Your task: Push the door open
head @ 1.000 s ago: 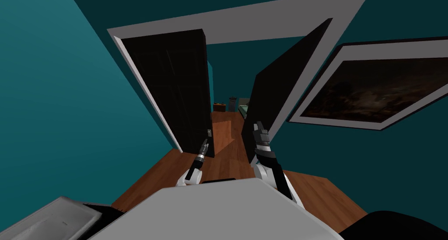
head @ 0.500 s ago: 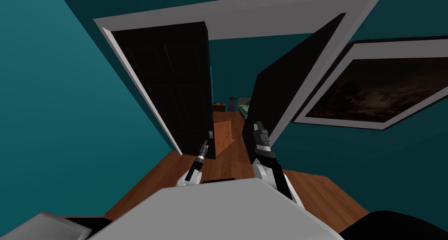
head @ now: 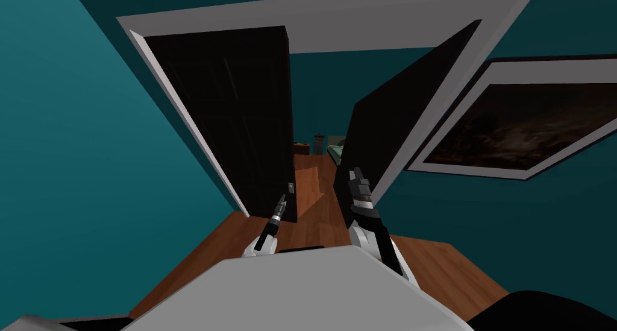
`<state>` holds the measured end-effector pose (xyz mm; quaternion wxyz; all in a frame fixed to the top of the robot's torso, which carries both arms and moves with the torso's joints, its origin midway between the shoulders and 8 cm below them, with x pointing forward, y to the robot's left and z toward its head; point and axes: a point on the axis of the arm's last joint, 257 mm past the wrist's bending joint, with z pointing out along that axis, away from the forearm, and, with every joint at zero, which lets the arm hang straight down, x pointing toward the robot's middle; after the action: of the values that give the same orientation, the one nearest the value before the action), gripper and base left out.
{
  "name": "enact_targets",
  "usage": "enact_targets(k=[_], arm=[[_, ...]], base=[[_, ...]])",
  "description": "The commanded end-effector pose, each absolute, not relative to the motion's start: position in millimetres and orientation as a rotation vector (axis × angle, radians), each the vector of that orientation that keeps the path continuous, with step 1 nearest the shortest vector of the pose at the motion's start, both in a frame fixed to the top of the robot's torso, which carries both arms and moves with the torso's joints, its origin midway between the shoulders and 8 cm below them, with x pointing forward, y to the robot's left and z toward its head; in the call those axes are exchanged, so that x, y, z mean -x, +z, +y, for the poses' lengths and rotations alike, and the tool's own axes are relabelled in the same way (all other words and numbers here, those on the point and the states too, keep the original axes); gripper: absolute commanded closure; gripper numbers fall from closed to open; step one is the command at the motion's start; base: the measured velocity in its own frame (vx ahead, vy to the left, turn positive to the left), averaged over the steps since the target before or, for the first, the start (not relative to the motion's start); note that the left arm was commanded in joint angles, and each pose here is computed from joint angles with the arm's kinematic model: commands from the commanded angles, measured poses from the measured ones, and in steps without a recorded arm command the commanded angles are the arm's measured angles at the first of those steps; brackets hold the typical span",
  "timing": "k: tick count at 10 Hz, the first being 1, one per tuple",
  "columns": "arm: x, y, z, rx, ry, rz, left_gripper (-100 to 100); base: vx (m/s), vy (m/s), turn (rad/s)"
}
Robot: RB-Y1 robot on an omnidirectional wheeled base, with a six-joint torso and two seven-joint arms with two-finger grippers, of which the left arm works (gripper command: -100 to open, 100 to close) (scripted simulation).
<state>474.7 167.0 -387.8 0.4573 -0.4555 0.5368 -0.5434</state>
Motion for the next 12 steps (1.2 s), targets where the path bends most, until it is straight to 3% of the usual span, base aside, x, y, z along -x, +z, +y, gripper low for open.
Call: enact_targets(k=[1, 8, 9, 12], arm=[[-474.4, -388.3, 168.3, 1.125, -1.337, 1.319, -100], [-472.6, -391.0, 173.9, 1.136, -1.325, 1.307, -100], [-472.6, -391.0, 173.9, 1.136, -1.325, 1.307, 100], [-472.6, -391.0, 173.9, 1.136, -1.325, 1.307, 100]], base=[[0.211, -0.025, -0.034], [0.194, -0.022, -0.025], [-0.016, 0.003, -0.01], [-0.018, 0.007, -0.007]])
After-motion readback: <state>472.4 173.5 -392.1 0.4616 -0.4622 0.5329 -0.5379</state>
